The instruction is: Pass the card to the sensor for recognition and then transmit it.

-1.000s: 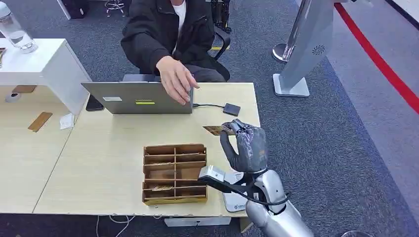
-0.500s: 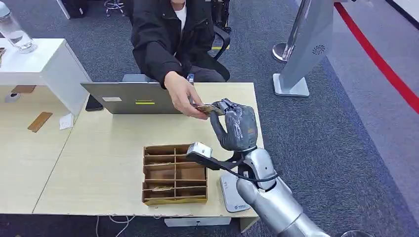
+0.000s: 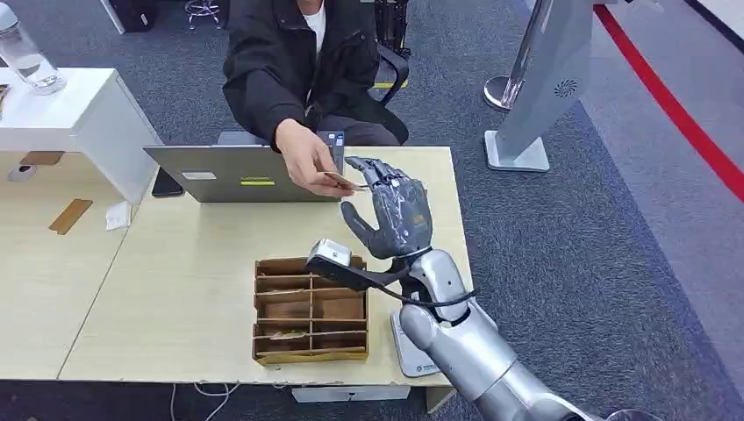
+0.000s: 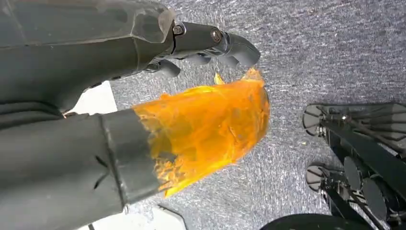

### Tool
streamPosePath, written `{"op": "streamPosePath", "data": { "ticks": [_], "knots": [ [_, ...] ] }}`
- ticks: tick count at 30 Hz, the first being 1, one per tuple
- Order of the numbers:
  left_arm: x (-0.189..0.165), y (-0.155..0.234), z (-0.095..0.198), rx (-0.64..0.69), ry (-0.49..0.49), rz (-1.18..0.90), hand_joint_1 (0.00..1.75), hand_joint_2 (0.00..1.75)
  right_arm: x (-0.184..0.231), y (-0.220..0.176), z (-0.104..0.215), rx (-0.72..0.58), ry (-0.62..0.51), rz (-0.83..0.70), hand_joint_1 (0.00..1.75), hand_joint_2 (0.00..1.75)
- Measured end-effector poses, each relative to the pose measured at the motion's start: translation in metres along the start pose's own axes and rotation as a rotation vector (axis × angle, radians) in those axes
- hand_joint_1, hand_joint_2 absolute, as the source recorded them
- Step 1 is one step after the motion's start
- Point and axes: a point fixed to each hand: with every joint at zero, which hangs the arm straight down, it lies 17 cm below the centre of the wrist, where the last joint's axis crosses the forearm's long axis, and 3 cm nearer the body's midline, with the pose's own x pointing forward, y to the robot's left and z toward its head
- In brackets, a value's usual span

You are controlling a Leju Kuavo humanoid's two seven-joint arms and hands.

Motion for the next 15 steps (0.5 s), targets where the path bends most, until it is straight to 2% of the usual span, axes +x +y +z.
{"op": "streamPosePath", "data": {
  "ticks": [15],
  "knots": [
    [-0.0004, -0.0017, -0.0004, -0.009, 0.001, 0.001, 0.0, 0.0, 0.0082, 0.0014, -0.0001, -0.005, -0.02, -0.013, 0.0, 1.75]
  ]
}}
